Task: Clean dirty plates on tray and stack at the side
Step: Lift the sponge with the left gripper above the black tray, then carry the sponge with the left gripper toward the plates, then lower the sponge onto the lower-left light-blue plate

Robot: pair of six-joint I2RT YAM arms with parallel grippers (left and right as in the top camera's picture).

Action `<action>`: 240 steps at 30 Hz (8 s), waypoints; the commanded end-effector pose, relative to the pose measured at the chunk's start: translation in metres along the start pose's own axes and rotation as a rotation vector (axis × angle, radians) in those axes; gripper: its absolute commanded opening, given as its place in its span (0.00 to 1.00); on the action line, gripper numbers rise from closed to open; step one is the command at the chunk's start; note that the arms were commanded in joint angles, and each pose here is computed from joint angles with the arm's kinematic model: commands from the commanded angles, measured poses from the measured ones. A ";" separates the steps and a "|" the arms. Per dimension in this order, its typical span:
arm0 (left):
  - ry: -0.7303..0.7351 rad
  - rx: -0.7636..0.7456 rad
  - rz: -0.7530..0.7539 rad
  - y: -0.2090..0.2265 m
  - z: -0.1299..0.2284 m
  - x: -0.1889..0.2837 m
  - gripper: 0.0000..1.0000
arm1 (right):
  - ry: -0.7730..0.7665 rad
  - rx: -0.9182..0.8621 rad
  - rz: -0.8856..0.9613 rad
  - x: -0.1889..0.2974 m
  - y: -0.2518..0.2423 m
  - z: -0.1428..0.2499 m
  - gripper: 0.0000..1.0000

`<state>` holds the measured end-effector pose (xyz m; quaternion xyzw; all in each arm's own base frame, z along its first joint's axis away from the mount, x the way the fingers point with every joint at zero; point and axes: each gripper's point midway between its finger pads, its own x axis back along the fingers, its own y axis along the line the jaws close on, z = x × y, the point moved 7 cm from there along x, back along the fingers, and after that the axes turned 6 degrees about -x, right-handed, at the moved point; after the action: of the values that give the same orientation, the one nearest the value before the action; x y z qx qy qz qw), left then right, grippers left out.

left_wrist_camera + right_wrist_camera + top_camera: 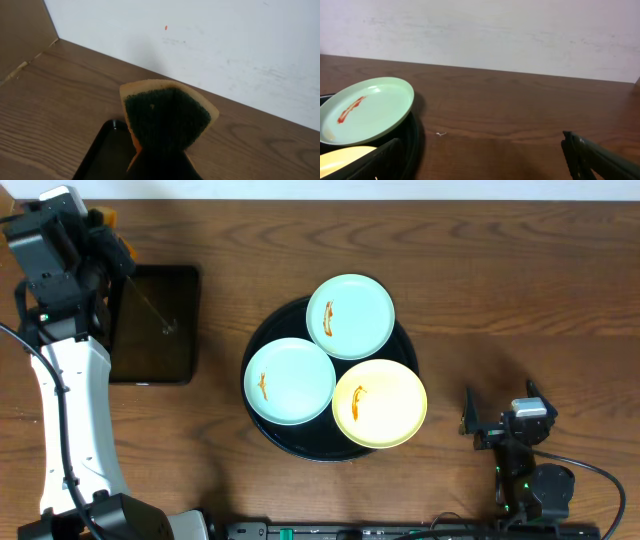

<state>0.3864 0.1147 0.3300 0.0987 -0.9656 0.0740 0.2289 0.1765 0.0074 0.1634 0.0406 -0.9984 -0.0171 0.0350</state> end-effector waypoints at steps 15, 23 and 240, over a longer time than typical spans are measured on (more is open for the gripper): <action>-0.017 0.004 0.005 0.001 -0.007 0.000 0.08 | 0.001 0.009 0.013 0.000 -0.002 0.001 0.99; -0.017 0.004 0.005 0.001 -0.007 0.000 0.08 | 0.001 0.009 0.013 0.000 -0.002 0.001 0.99; 1.062 -0.073 0.344 -0.199 0.252 0.028 0.08 | 0.001 0.009 0.013 0.000 -0.002 0.001 0.99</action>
<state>0.3008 -0.1257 0.1412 -0.1230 -0.7225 0.1185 0.6700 0.1765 0.0074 0.1633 0.0406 -0.9984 -0.0171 0.0352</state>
